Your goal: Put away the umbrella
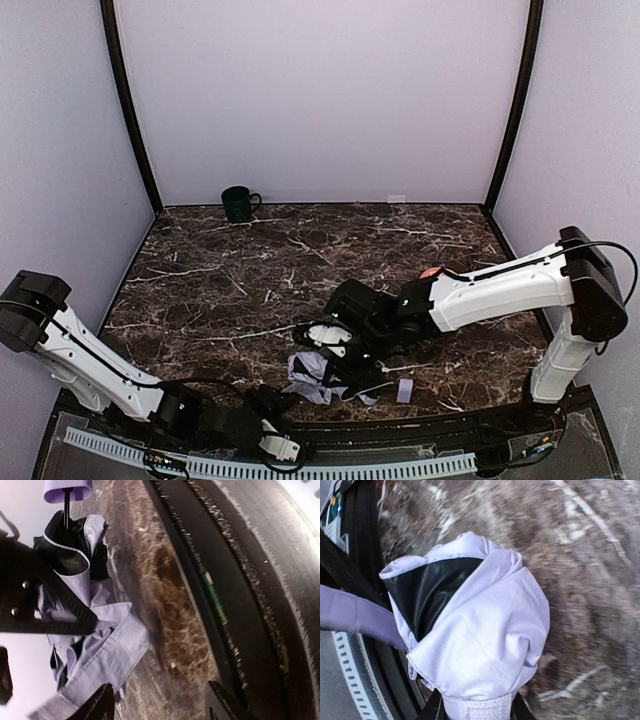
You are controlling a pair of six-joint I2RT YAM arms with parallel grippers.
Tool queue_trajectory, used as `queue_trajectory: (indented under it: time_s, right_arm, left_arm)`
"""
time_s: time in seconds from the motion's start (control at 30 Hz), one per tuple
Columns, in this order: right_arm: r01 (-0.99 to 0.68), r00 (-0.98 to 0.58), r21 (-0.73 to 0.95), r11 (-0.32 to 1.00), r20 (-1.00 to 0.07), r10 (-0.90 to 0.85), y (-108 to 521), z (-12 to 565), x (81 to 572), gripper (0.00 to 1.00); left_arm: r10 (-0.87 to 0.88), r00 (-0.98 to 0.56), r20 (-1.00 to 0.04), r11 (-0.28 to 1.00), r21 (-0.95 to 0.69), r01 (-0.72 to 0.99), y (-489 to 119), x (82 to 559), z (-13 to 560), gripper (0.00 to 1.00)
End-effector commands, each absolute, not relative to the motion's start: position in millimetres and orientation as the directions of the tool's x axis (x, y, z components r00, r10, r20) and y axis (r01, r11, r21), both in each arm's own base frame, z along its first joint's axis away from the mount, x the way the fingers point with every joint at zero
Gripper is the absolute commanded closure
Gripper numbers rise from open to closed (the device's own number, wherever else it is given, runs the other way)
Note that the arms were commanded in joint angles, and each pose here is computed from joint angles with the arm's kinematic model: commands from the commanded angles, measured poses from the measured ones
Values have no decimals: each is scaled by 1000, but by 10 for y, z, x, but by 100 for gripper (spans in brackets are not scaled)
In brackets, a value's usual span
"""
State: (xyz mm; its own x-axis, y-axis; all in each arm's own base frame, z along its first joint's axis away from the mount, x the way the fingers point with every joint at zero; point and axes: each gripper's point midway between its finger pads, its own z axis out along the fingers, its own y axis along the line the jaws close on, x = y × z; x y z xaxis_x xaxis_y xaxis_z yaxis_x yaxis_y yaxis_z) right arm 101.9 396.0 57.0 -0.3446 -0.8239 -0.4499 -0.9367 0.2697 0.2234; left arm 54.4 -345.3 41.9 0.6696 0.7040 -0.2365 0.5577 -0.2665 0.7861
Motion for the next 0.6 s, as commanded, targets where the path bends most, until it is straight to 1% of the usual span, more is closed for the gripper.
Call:
queue_trajectory:
  time_s: [0.0, 0.07, 0.13, 0.2, 0.23, 0.27, 0.33, 0.37, 0.4, 0.47, 0.57]
  right_arm:
    - [-908, -347, 58, 416, -663, -664, 3939, 1488, 1684, 100]
    - [-876, -334, -12, 482, -705, -626, 3803, 1730, 1912, 100]
    - [-845, -292, -90, 527, -748, -597, 3686, 1976, 2071, 100]
    - [-848, -214, -150, 508, -780, -588, 3651, 2197, 2098, 100]
    - [-854, -184, -169, 493, -787, -589, 3641, 2266, 2087, 100]
    - [-859, -143, -188, 476, -805, -576, 3672, 2444, 2089, 100]
    - [-877, -88, -208, 432, -816, -572, 3713, 2611, 2048, 100]
    - [-905, -52, -199, 375, -825, -563, 3775, 2692, 1959, 100]
    - [-927, -19, -192, 323, -834, -551, 3830, 2791, 1883, 100]
    - [-959, 41, -180, 220, -853, -520, 3939, 3012, 1727, 100]
    - [-983, 105, -167, 80, -860, -500, 4061, 3329, 1536, 100]
  left_arm:
    - [747, 541, -387, -100, 739, 666, -3291, 623, 829, 37]
    - [689, 491, -533, -14, 668, 744, -3277, 546, 1059, 36]
    - [607, 387, -695, 113, 557, 823, -3225, 558, 1369, 39]
    - [480, 267, -836, 236, 416, 878, -3149, 649, 1748, 42]
    - [380, 211, -900, 293, 334, 896, -3080, 713, 2005, 42]
    - [308, 167, -937, 331, 270, 904, -3038, 773, 2145, 42]
    - [166, 113, -980, 383, 170, 908, -2926, 884, 2422, 40]
    - [127, 94, -987, 401, 138, 906, -2894, 934, 2505, 40]
    - [120, 70, -990, 423, 115, 899, -2890, 1006, 2524, 39]
    - [158, 30, -987, 441, 97, 892, -2977, 1114, 2527, 40]
    - [234, -7, -972, 421, 95, 902, -3166, 1172, 2476, 40]
